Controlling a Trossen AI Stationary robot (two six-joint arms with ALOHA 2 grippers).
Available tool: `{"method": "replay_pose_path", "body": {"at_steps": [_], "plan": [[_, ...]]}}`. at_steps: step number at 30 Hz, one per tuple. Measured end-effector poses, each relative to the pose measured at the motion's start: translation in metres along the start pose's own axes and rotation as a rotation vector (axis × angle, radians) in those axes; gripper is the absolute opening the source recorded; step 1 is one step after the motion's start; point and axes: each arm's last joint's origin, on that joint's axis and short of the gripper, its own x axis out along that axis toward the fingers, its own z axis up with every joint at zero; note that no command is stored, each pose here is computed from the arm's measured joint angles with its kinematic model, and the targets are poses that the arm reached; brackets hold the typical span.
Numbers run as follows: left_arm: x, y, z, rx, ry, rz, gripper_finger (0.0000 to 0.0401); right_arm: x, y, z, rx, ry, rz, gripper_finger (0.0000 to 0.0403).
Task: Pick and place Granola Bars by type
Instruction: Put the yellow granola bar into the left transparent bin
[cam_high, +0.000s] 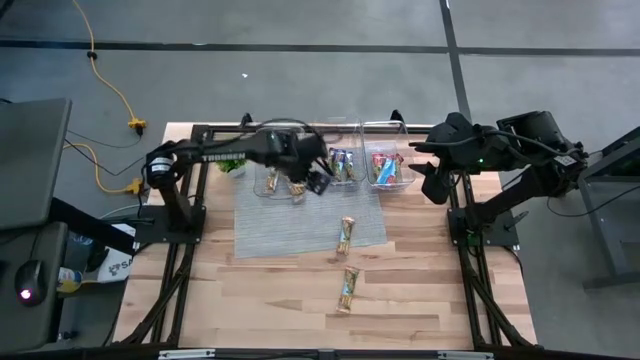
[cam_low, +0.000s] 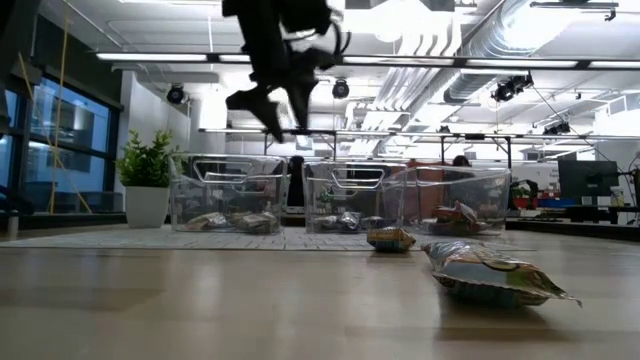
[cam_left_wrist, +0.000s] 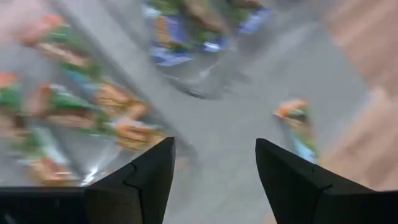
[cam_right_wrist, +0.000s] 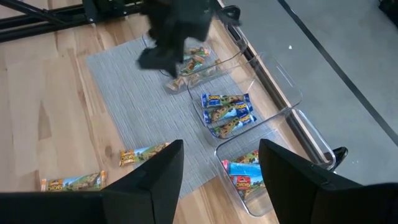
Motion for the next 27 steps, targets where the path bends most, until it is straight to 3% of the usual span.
{"method": "replay_pose_path", "body": {"at_steps": [7, 13, 20, 23, 27], "plan": [[-0.002, -0.058, -0.038, 0.012, -0.056, -0.149, 0.0216, 0.000, 0.000, 0.000, 0.000, -0.001, -0.002, 0.0193], [0.035, -0.089, -0.065, 0.013, 0.006, -0.149, 0.0216, 0.000, 0.000, 0.000, 0.000, -0.005, -0.012, 0.0193], [0.089, -0.098, -0.076, 0.018, 0.103, -0.131, 0.0216, 0.000, 0.000, 0.000, 0.009, -0.006, -0.012, 0.0193], [0.102, -0.092, -0.075, 0.010, 0.139, -0.086, 0.0216, 0.000, 0.000, 0.000, 0.013, -0.005, -0.009, 0.0193], [0.116, -0.091, -0.070, 0.007, 0.147, -0.118, 0.0216, 0.000, 0.000, 0.000, 0.017, -0.005, -0.006, 0.0193]]}}
